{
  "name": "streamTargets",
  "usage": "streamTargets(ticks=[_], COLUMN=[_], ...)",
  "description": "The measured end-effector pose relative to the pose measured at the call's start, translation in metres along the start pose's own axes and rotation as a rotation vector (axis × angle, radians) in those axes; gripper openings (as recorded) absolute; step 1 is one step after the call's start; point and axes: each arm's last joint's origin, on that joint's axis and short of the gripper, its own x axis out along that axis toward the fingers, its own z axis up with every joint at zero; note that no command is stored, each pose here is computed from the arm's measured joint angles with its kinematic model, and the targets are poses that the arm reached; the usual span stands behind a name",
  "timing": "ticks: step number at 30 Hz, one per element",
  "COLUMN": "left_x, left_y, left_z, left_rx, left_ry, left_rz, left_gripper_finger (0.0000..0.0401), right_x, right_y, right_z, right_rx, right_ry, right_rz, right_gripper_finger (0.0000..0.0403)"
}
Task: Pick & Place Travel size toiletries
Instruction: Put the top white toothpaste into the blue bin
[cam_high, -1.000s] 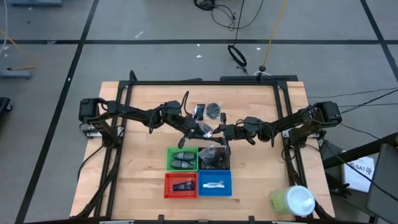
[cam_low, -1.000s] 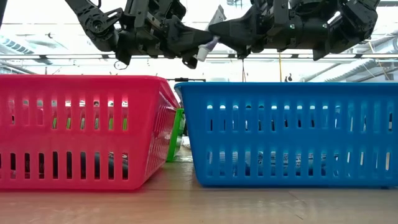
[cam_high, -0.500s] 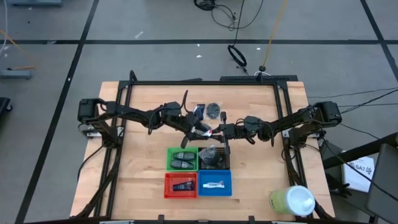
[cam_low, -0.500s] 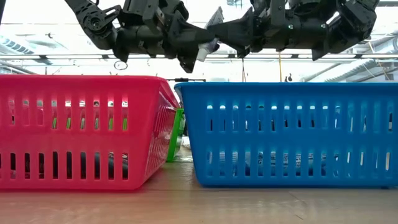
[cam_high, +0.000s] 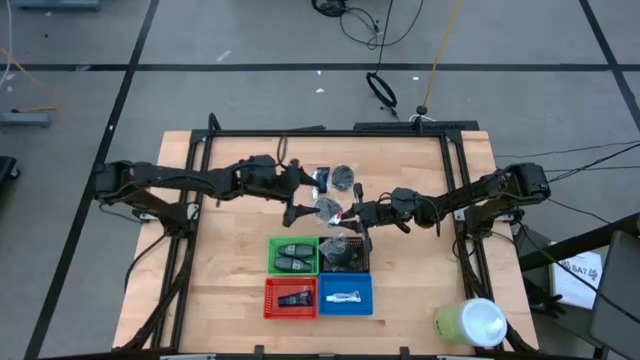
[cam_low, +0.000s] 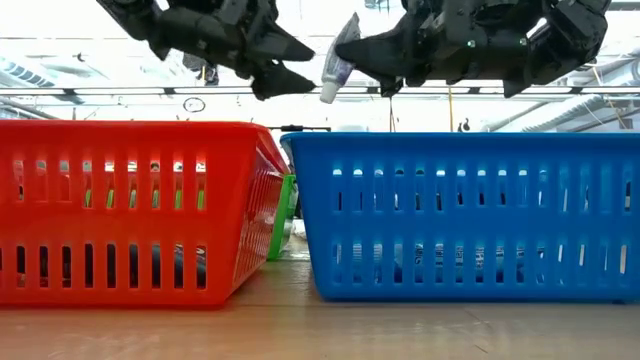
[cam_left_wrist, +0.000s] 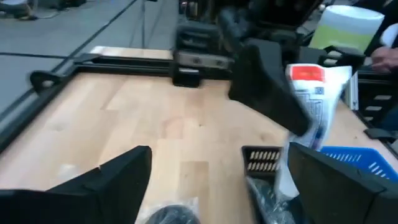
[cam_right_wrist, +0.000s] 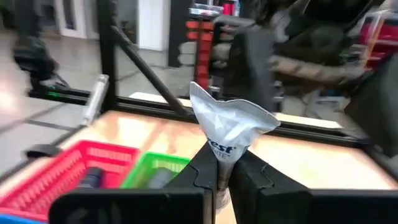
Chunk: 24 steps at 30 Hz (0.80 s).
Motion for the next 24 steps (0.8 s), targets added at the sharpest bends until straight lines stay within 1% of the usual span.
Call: streamTargets(ticks=[3, 5, 6, 8, 12, 15, 18, 22, 24], left_x=[-0.016, -0.026, -0.030, -0.038, -0.052, -0.060, -0.066, -0.069, -0.070], left_y=[0.000, 0.002, 0.004, 0.008, 0.016, 0.022, 0.026, 0.029, 0.029], left_z=[0.006, 0.003, 0.003, -0.006, -0.018, -0.028, -0.030, -0.034, -0.034], left_rx=[0.018, 0.018, 0.020, 0.009, -0.014, -0.049, -0.062, -0.073, -0.077], left_ry=[0.012, 0.036, 0.027, 0.040, -0.001, -0.012, -0.034, -0.025, -0.028], left_rz=[0.009, 0.018, 0.028, 0.056, 0.147, 0.215, 0.249, 0.269, 0.268], left_gripper_finger=[0.0382, 0.0386, 0.0387, 0.0386, 0.0376, 0.0367, 0.0361, 0.0363, 0.0366], right_x=[-0.001, -0.003, -0.003, -0.005, -0.004, 0.005, 0.016, 0.024, 0.023], right_y=[0.001, 0.001, 0.002, 0.006, 0.022, 0.042, 0.065, 0.094, 0.107], right_z=[0.002, 0.005, 0.006, 0.007, 0.013, 0.027, 0.040, 0.047, 0.047], right_rx=[0.057, 0.097, 0.118, 0.165, 0.247, 0.228, 0.177, 0.128, 0.128], right_ry=[-0.013, -0.021, -0.022, -0.003, 0.006, 0.019, 0.127, 0.312, 0.353], right_rz=[0.082, 0.134, 0.161, 0.224, 0.339, 0.417, 0.472, 0.439, 0.422], right_gripper_finger=[0.0013, 0.0013, 0.0013, 0.0013, 0.0013, 0.0013, 0.0013, 0.0013, 0.0013])
